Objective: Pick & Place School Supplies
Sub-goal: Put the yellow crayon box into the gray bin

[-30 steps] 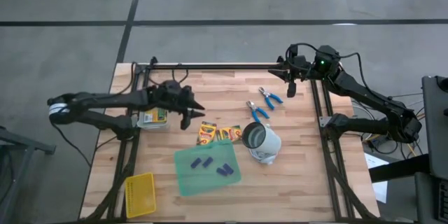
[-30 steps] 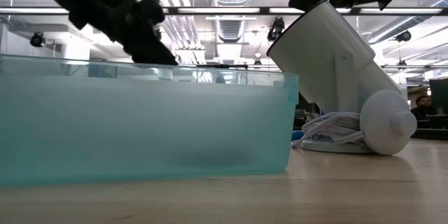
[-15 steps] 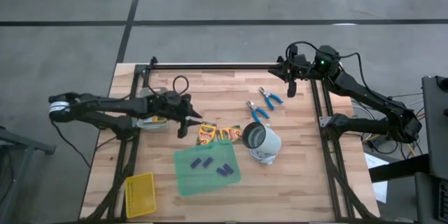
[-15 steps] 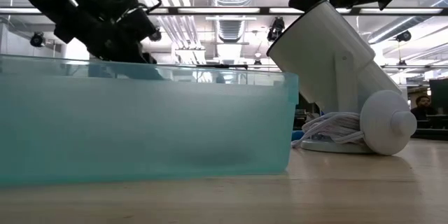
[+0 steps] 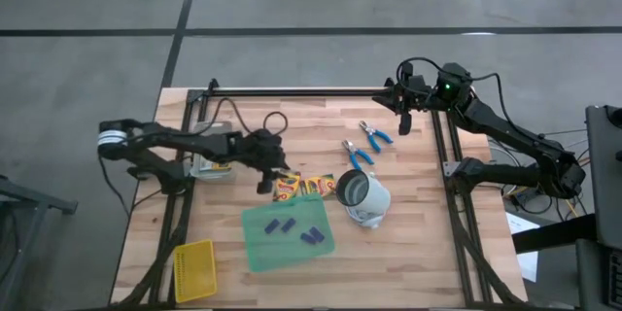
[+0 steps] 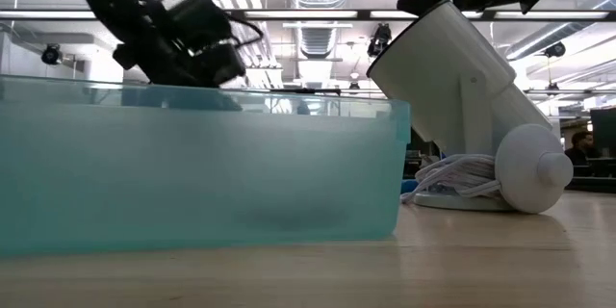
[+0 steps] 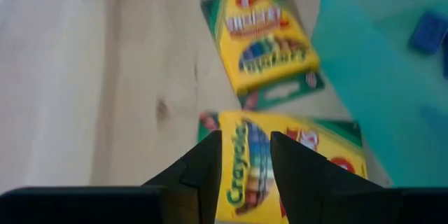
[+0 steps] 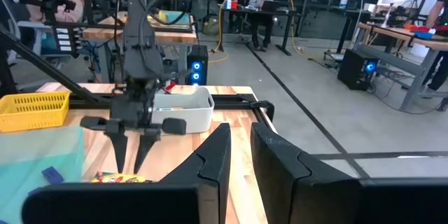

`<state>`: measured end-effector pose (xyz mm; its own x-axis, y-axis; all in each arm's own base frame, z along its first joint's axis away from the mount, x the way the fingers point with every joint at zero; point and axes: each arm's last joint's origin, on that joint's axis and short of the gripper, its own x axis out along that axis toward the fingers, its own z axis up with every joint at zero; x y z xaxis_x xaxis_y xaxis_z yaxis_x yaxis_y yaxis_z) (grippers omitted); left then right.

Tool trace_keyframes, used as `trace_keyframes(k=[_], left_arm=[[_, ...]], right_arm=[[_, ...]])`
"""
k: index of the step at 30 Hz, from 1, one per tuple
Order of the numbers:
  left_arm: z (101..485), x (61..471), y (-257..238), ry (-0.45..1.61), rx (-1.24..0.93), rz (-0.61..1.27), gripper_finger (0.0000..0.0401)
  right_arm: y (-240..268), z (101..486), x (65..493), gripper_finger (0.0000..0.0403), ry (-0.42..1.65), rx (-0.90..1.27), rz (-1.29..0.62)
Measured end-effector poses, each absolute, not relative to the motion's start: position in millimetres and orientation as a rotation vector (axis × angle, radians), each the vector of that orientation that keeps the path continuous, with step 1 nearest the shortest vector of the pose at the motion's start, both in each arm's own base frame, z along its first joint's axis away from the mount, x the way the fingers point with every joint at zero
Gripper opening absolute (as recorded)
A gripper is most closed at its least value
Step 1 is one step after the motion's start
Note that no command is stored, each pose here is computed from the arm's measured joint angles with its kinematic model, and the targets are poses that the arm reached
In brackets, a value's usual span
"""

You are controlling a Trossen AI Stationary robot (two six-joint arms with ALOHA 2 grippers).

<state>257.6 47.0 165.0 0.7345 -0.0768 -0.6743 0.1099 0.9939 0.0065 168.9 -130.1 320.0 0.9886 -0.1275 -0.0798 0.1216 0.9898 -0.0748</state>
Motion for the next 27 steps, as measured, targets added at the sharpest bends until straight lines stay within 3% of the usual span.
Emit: trace_keyframes(k=[15,21,27], left_arm=[[140,273,44,0.948,0.123,-0.241,0.0125],[135,278,45,0.986,0.135,-0.215,0.0124],[141,286,58,1.007,0.174,-0.071,0.0124]], right_arm=[[-130,320,169,0.0057,0.086,-0.076,-0.125],[-130,320,169,0.0057,0.086,-0.076,-0.125],[-130,320,169,0.0057,0.086,-0.079,-0.125]])
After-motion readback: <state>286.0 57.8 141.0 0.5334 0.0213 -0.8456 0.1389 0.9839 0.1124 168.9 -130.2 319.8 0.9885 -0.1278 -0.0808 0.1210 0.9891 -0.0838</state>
